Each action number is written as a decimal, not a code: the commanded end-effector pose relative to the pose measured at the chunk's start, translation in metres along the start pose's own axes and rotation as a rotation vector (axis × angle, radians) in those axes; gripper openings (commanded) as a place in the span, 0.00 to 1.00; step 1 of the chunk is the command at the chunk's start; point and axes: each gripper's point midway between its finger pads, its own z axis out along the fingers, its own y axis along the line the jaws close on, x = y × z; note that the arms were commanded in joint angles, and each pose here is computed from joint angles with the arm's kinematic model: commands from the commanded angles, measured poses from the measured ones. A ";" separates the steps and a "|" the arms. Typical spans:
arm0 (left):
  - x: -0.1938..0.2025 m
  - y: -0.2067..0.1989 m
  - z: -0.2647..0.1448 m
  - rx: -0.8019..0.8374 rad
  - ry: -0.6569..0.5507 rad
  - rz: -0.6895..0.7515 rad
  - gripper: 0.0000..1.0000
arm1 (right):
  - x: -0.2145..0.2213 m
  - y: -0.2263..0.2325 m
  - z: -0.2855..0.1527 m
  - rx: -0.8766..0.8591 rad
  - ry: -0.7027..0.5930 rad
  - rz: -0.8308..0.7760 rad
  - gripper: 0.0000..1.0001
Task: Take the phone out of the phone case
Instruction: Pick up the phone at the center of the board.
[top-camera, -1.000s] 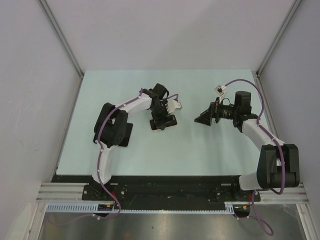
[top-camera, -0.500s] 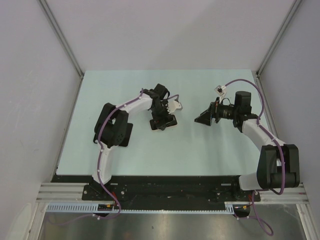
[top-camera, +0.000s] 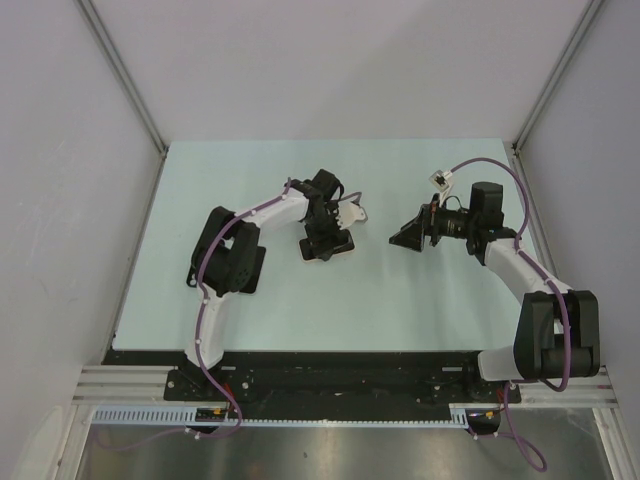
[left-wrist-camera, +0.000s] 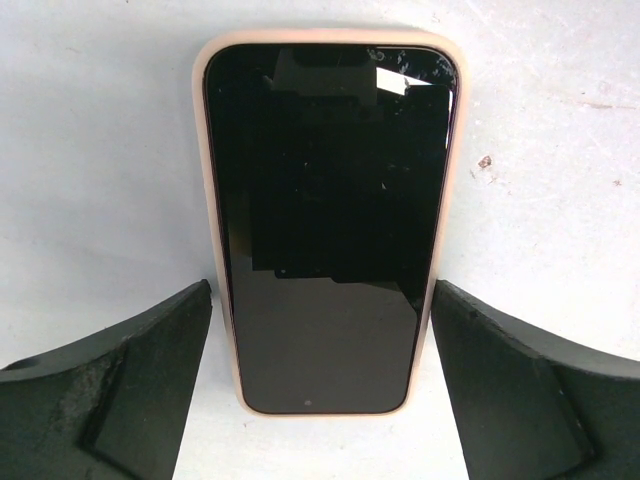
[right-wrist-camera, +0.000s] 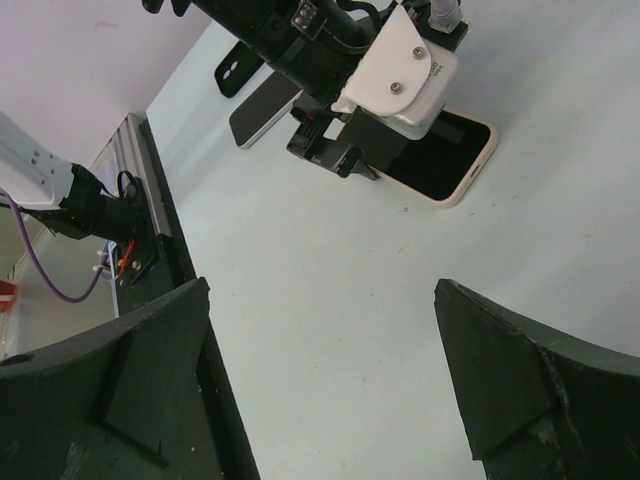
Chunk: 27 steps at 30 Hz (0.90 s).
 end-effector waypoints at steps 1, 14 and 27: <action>0.034 -0.023 0.027 0.076 0.132 -0.032 0.90 | -0.016 0.008 -0.004 -0.004 -0.029 -0.077 1.00; 0.023 -0.038 0.024 0.145 0.073 -0.025 0.22 | -0.021 0.007 -0.008 -0.009 -0.046 -0.060 1.00; -0.027 -0.043 -0.023 0.131 -0.113 -0.020 0.14 | -0.024 0.006 -0.011 -0.018 -0.059 -0.031 1.00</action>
